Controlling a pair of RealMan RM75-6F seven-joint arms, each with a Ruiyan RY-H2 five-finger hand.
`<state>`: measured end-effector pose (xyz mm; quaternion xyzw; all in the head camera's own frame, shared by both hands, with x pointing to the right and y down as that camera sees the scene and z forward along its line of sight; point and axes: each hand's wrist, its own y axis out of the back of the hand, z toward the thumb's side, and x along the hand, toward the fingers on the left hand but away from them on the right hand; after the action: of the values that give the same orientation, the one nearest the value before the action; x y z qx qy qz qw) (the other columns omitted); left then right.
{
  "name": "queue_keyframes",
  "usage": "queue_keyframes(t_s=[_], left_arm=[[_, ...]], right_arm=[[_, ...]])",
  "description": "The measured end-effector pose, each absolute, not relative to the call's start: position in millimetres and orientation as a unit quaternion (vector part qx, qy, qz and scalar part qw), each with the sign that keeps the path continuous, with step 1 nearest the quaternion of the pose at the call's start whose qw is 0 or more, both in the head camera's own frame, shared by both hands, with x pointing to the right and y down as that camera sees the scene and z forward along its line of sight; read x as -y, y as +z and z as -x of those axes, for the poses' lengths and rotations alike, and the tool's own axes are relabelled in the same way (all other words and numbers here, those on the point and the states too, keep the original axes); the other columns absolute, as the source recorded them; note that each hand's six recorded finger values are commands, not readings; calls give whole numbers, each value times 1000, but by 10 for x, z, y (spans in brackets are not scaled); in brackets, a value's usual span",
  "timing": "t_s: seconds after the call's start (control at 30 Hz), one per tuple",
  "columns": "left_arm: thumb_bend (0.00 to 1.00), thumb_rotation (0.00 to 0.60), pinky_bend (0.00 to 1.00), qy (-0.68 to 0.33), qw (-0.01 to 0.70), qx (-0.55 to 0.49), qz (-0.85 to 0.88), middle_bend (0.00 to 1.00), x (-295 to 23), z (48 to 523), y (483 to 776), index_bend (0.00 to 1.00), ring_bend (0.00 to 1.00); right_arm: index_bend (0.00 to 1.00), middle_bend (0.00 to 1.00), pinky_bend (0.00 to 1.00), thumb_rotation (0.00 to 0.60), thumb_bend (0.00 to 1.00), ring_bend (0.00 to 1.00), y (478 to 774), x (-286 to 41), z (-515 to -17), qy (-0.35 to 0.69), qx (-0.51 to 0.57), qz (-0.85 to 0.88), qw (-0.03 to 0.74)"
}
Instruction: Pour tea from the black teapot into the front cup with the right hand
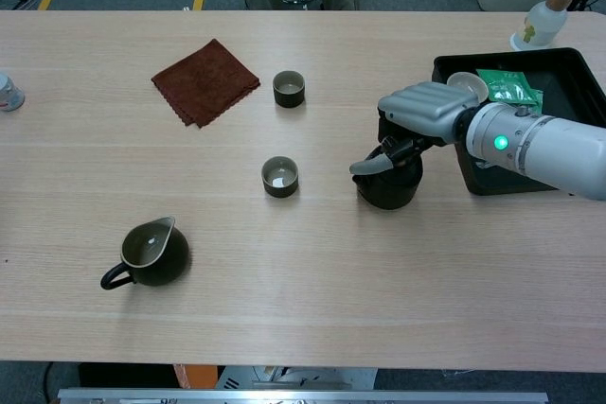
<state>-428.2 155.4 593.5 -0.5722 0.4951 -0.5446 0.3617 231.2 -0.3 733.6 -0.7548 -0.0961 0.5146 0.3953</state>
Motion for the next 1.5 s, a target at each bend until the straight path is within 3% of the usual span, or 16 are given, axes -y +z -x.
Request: queue_keyframes(t_s=[0.07, 0.3, 0.37, 0.53, 0.8, 1.1, 1.5], left_arm=[[389, 600, 149, -544, 362, -496, 572, 232, -1554, 4283, 5931, 218, 177], [389, 600, 149, -543, 362, -496, 572, 232, -1556, 4282, 5927, 218, 177], [389, 600, 149, -542, 363, -496, 573, 232, -1554, 4277, 5926, 218, 177], [389, 600, 149, -541, 364, -495, 574, 232, -1549, 4270, 5924, 218, 177], [389, 600, 149, -541, 363, -495, 574, 232, -1549, 4282, 5925, 218, 177], [389, 600, 149, -539, 363, -496, 576, 232, -1550, 4287, 5919, 218, 177], [389, 600, 149, -537, 363, -499, 574, 232, -1550, 4295, 5908, 218, 177]], right_arm=[[983, 983, 216, 38, 0, 875, 7314, 9, -2307, 513, 101, 757, 391], [1000, 994, 224, 39, 6, 886, 7179, 80, -2292, 507, 125, 754, 399], [1000, 995, 231, 41, 61, 889, 7125, 107, -2286, 504, 134, 751, 405], [1000, 995, 254, 44, 337, 890, 6996, 187, -2281, 501, 154, 738, 425], [1000, 995, 282, 121, 458, 890, 6839, 278, -2255, 498, 171, 724, 446], [1000, 974, 286, 244, 512, 879, 6734, 350, -2205, 492, 171, 712, 472], [1000, 970, 286, 295, 513, 876, 6692, 374, -2080, 479, 152, 697, 511]])
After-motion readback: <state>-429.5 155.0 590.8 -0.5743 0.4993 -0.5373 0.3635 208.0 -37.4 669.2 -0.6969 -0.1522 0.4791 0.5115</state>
